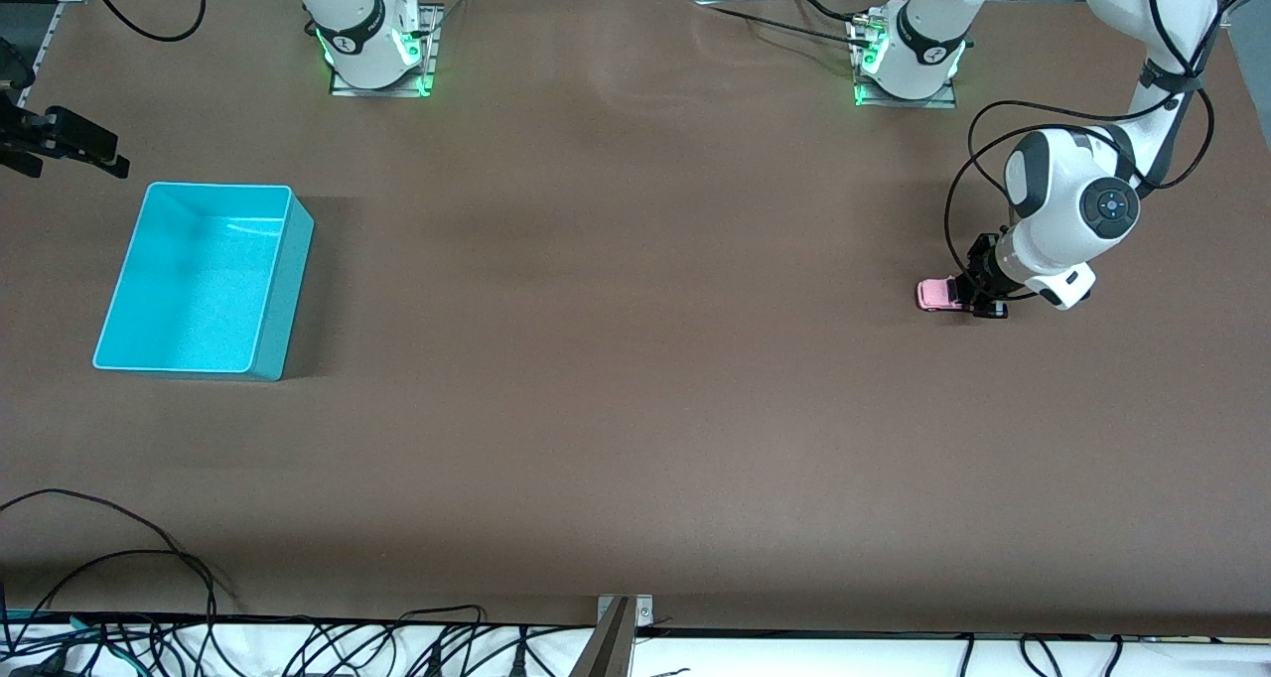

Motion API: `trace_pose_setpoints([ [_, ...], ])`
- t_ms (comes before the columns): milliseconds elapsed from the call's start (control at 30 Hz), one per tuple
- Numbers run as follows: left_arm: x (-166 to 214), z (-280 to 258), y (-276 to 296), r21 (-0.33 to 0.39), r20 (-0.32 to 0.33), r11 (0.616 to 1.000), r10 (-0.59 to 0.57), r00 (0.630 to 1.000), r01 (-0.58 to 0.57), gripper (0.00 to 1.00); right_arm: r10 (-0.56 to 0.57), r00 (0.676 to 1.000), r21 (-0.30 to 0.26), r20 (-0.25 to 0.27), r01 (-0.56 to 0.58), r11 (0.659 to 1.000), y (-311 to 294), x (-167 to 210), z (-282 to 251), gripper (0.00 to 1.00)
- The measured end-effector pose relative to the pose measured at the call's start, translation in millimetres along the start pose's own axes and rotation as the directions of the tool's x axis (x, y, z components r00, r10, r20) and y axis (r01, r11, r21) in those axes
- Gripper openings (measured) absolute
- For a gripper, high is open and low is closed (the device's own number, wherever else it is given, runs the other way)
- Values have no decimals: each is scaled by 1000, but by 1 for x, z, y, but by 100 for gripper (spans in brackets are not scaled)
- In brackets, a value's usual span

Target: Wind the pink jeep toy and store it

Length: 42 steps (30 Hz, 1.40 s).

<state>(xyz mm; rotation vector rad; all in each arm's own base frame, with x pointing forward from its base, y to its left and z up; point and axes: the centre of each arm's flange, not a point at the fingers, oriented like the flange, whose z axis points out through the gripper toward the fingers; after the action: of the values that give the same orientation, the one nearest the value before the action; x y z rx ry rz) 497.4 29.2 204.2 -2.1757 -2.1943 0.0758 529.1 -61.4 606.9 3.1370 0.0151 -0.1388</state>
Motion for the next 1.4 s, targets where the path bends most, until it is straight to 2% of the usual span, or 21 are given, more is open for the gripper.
trace_pose_setpoints([
  [333,-45,-23,9,-37,18,999,-23,1000,24,49,0,1000,0,0,0,1000,0,0,0,100],
  [733,-102,-17,1,-15,24,1000,-20,1000,20,49,0,1000,0,0,0,1000,0,0,0,100],
  [1400,-110,3,-1,-5,-19,1000,-13,1000,13,49,-1,1000,0,0,1,1000,0,0,0,100],
])
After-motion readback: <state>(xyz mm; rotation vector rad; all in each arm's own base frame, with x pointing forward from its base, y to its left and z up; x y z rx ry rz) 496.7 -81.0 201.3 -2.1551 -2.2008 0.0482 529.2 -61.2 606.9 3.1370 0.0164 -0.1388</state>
